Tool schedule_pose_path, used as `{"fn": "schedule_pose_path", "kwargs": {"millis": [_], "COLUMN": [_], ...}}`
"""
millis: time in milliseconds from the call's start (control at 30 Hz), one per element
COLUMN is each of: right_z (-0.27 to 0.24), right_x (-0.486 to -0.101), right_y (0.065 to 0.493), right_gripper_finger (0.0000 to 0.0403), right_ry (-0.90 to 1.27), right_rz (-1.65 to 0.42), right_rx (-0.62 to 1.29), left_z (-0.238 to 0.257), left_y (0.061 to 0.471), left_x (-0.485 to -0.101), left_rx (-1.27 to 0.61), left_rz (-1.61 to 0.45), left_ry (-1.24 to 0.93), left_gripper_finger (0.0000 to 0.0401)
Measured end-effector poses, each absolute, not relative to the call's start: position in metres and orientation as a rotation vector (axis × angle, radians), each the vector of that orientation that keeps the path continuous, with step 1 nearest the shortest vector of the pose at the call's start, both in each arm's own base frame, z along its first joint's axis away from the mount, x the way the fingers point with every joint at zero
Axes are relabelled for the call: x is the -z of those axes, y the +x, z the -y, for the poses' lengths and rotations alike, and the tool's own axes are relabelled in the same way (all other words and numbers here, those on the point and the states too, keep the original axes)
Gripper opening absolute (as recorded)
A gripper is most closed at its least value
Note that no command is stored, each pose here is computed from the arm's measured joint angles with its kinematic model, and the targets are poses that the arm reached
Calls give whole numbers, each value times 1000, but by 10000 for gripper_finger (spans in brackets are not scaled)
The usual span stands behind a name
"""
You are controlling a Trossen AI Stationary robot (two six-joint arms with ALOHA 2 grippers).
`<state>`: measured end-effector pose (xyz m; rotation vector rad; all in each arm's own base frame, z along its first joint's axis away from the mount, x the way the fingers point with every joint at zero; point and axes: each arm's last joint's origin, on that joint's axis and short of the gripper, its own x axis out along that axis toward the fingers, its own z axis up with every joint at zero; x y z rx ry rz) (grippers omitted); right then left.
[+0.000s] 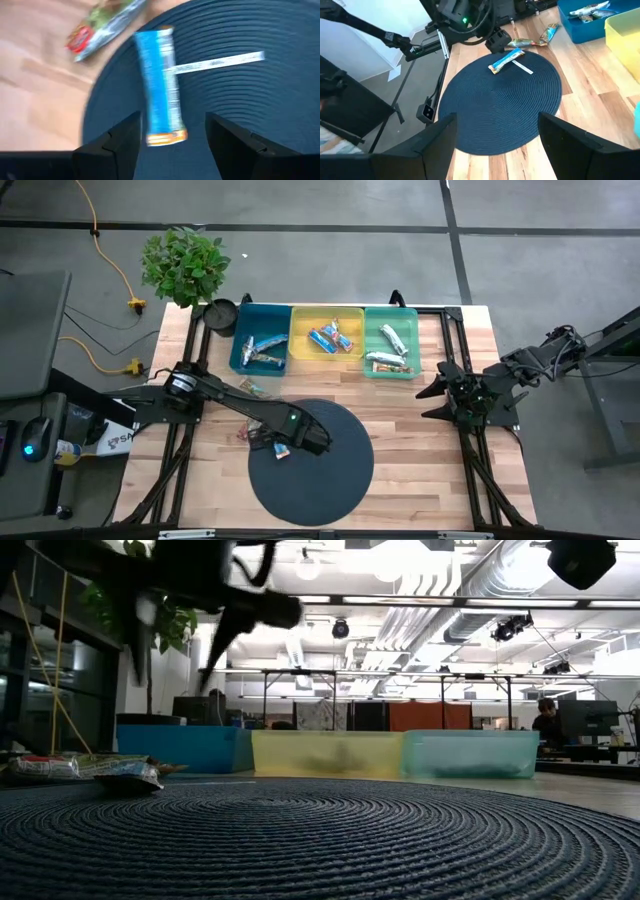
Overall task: Pick and place Granola Bars by type
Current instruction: Put the yellow granola bar into the green bin
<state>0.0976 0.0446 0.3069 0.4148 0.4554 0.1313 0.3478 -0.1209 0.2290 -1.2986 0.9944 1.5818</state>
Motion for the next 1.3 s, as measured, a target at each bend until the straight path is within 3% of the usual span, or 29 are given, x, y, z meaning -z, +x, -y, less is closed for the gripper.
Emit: {"fn": "schedule_pose_path", "kwargs": {"millis": [200, 833, 1300], "right_z": [-45, -45, -46], "right_x": [-307, -307, -307], "right_y": [98, 97, 97], "right_gripper_finger": [260, 260, 260], "right_ry": [416, 418, 419], "right_rz": [-459, -465, -468], "right_rx": [-139, -155, -161], "left_z": [122, 107, 107], "left_y": [339, 341, 339], "left_x": [-208, -155, -151], "left_rx": [-1670, -1617, -1592], "left_rz": [-1107, -1030, -1030], "left_ry": [-1342, -1504, -1490], "left_gripper_finger": [220, 230, 220]}}
